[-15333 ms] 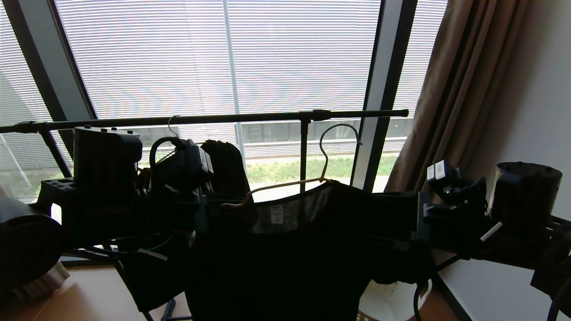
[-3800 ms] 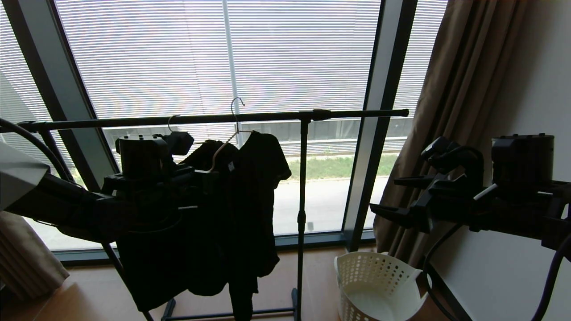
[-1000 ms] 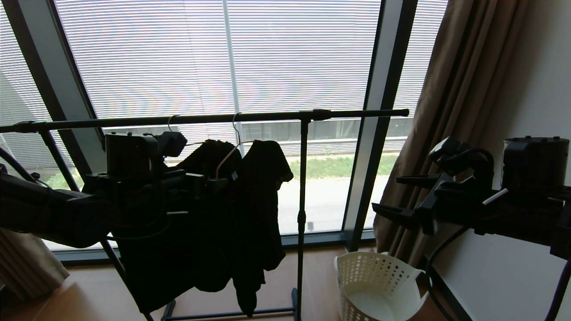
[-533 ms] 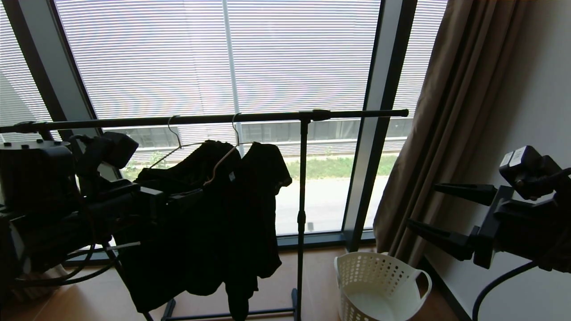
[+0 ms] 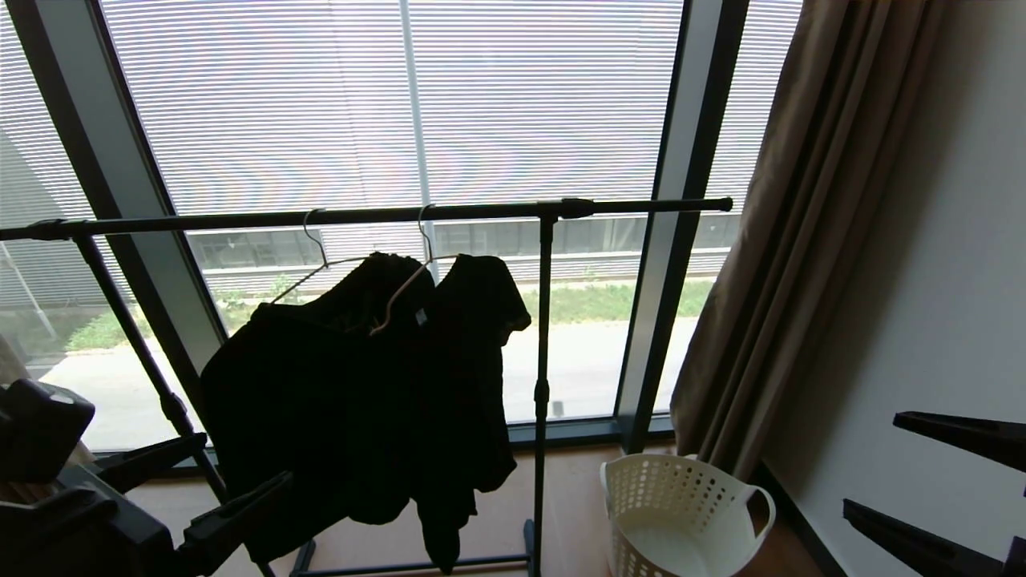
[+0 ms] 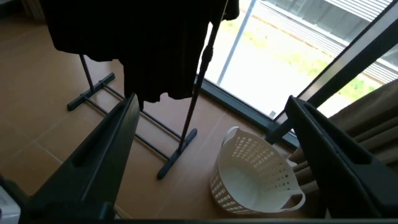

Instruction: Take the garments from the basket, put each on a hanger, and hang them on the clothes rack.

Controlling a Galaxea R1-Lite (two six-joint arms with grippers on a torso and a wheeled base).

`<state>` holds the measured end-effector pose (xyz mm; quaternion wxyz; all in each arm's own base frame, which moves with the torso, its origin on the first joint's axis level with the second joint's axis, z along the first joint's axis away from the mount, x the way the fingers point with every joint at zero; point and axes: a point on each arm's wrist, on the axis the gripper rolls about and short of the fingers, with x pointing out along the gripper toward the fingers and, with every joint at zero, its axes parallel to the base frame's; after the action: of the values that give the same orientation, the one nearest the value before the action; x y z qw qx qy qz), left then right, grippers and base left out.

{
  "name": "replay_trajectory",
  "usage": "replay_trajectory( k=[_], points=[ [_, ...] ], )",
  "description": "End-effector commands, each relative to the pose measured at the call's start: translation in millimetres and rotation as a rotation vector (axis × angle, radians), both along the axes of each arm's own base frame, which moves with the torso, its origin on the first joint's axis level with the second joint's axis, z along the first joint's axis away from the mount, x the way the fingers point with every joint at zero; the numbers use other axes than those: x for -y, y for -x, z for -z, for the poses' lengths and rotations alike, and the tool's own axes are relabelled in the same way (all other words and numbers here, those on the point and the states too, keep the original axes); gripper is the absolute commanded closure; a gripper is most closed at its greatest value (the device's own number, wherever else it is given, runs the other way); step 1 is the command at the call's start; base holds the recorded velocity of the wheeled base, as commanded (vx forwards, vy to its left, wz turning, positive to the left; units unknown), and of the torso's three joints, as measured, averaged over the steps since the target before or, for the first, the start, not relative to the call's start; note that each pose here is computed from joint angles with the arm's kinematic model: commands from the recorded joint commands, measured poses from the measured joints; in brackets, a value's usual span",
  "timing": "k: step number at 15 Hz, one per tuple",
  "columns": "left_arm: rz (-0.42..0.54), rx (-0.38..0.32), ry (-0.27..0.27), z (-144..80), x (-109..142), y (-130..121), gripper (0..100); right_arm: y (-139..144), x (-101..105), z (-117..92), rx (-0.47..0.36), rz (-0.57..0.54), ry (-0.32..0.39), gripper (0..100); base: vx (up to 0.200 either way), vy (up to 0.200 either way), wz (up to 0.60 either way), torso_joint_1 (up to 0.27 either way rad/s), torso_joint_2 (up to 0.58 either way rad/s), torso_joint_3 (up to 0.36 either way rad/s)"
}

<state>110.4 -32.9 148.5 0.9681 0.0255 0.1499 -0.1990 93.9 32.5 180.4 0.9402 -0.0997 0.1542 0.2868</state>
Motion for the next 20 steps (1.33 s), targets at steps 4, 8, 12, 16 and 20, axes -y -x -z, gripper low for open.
replay_trajectory(
  k=[4,8,12,16,20],
  points=[
    [0.054,0.008,0.004,18,-16,68,0,52,16,27,0.049,0.079,-0.063,0,0.0,0.0,0.0,0.0,0.0,0.0],
    [0.049,0.015,0.006,35,-24,94,0,70,22,45,0.04,0.143,-0.041,0,0.0,0.0,0.0,0.0,0.0,0.0],
    [0.041,0.045,0.013,55,-30,115,0,92,30,65,0.09,0.249,-0.031,0,0.0,0.0,0.0,0.0,0.0,0.0],
    [-0.003,0.054,0.008,65,-32,120,0,102,32,84,0.132,0.383,-0.034,0,0.0,0.0,0.0,0.0,0.0,0.0],
    [-0.054,0.06,0.007,69,-33,121,0,107,32,96,0.156,0.46,-0.034,0,0.0,0.0,0.0,0.0,0.0,0.0]
  ],
)
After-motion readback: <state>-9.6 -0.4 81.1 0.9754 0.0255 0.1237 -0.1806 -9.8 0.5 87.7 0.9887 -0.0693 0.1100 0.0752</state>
